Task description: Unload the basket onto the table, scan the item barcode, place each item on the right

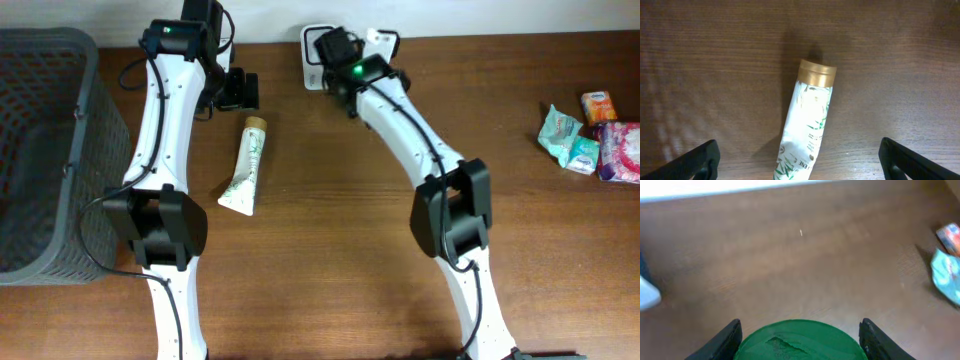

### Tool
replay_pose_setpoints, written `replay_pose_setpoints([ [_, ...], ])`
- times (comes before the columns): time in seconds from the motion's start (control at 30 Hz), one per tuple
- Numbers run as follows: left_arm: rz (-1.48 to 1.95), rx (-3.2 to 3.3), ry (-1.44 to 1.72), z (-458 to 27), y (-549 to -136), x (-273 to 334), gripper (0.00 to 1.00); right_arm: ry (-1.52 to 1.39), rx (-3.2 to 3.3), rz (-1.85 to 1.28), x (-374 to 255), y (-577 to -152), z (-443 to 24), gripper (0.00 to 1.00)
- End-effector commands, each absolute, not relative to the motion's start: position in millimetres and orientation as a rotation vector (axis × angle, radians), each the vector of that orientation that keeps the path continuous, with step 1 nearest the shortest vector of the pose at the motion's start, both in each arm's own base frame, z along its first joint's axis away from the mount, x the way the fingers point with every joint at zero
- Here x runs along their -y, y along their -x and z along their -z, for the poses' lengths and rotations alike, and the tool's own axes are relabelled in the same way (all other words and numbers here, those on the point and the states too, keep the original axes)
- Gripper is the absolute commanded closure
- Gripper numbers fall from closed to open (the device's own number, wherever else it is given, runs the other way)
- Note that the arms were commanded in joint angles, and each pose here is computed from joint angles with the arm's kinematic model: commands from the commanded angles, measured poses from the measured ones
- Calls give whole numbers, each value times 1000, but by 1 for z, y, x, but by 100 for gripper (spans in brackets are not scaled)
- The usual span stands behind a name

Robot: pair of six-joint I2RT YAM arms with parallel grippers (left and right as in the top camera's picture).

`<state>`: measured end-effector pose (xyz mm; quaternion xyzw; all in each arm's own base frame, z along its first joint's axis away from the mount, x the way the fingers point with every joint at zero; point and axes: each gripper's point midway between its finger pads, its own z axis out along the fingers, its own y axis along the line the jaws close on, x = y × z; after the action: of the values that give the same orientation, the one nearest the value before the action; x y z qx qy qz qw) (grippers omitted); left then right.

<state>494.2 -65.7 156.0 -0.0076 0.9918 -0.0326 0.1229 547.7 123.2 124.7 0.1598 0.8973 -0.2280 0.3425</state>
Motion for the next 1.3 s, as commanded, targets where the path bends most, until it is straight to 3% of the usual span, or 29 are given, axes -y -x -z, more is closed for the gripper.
replay_pose_setpoints([
  [0.0, 93, -2875, 44, -163, -495, 62, 1, -654, -2217, 545, -114, -537, -142, 47],
  [0.23, 97, -2855, 43, -164, -499, 63, 1, -739, -2252, 541, -128, -513, -100, 41],
  [0.3, 97, -2850, 43, -165, -501, 63, 1, -731, -2266, 549, -135, -505, -92, 22],
  [0.53, 98, -2846, 43, -165, -502, 63, 1, -633, -2308, 520, -172, -487, -96, 13],
  [0.63, 98, -2846, 42, -165, -502, 63, 1, -661, -2328, 438, -168, -489, -123, 7],
  [0.77, 98, -2845, 42, -165, -502, 63, 1, -381, -2670, -225, -175, -512, -160, 9],
  [0.9, 98, -2846, 42, -165, -502, 63, 1, -581, -2755, -831, -129, -522, -153, 7],
  [1.03, 98, -2846, 42, -165, -502, 63, 1, -762, -2770, -1105, -95, -529, -115, 3],
  [1.27, 97, -2858, 43, -164, -499, 63, 1, -1057, -2890, -1083, -100, -517, -49, 1],
])
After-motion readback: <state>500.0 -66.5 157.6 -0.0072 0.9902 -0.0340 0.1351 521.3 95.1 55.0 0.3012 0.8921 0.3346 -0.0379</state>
